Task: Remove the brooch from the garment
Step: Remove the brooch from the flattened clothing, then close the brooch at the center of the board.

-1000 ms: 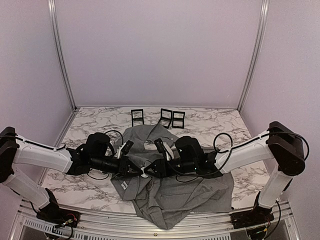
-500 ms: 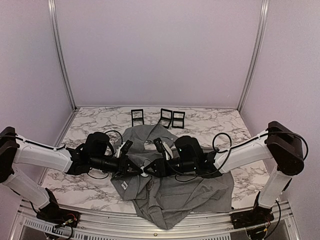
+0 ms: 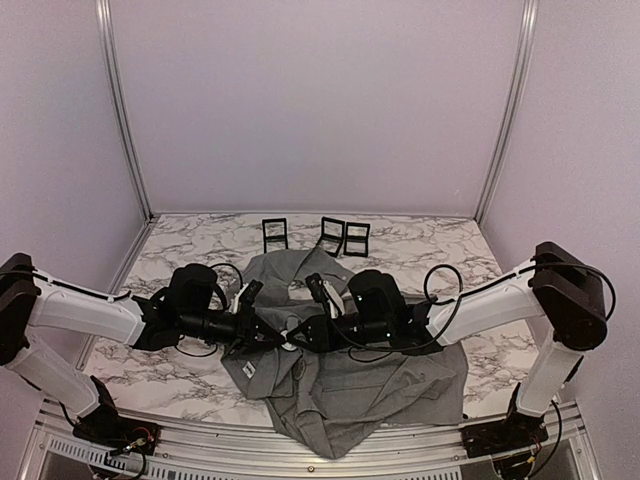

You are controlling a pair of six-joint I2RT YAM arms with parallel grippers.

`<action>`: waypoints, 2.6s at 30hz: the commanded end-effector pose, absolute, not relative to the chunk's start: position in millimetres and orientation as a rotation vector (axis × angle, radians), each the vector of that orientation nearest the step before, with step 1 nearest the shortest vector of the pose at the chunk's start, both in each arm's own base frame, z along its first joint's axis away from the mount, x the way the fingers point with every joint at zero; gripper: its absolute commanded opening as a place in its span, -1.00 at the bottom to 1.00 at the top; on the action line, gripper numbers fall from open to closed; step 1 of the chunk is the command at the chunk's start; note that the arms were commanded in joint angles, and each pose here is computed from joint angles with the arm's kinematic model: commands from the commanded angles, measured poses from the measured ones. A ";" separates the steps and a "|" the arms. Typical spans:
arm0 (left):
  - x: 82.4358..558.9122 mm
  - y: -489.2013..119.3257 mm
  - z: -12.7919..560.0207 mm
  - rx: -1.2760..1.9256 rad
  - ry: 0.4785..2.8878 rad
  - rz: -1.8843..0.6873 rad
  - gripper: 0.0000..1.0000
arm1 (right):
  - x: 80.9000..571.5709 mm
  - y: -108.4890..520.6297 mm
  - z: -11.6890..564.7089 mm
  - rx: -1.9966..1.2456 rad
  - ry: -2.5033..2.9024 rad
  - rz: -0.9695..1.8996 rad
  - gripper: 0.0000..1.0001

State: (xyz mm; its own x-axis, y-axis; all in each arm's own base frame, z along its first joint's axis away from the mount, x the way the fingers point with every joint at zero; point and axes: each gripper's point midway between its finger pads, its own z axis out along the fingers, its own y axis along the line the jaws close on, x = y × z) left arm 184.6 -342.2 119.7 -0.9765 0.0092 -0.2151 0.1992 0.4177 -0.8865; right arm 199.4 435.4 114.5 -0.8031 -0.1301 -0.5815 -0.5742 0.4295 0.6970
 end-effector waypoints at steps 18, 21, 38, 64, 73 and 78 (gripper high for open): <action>187.2 -336.4 143.1 0.301 2.394 -1.639 -1.00 | 199.6 430.7 95.7 -0.625 2.305 1.238 -0.57; 186.5 -334.5 133.8 0.321 2.441 -1.588 -1.00 | 199.1 430.7 99.0 -0.631 2.297 1.239 -0.56; 200.6 -315.8 114.2 0.293 2.558 -1.289 -1.00 | 183.9 424.6 96.0 -0.693 2.313 1.207 -0.46; 223.7 -315.5 180.8 0.413 2.315 -1.212 -1.00 | 172.2 414.9 142.0 -0.768 2.269 1.152 0.18; 219.0 -335.6 202.8 0.582 2.233 -1.302 -1.00 | 205.1 401.6 196.5 -0.766 2.112 1.204 0.39; 209.9 -341.7 207.3 0.689 2.213 -1.348 -1.00 | 209.9 395.6 220.5 -0.800 2.011 1.265 0.41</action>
State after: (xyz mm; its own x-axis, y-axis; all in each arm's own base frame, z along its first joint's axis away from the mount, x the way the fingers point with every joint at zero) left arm 216.5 -333.5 196.3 -0.8058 0.1157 -0.5808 0.5591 0.4717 -0.6818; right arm 207.9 394.7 185.5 -0.6828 -0.1861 -0.7065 -0.6989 0.4481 0.5575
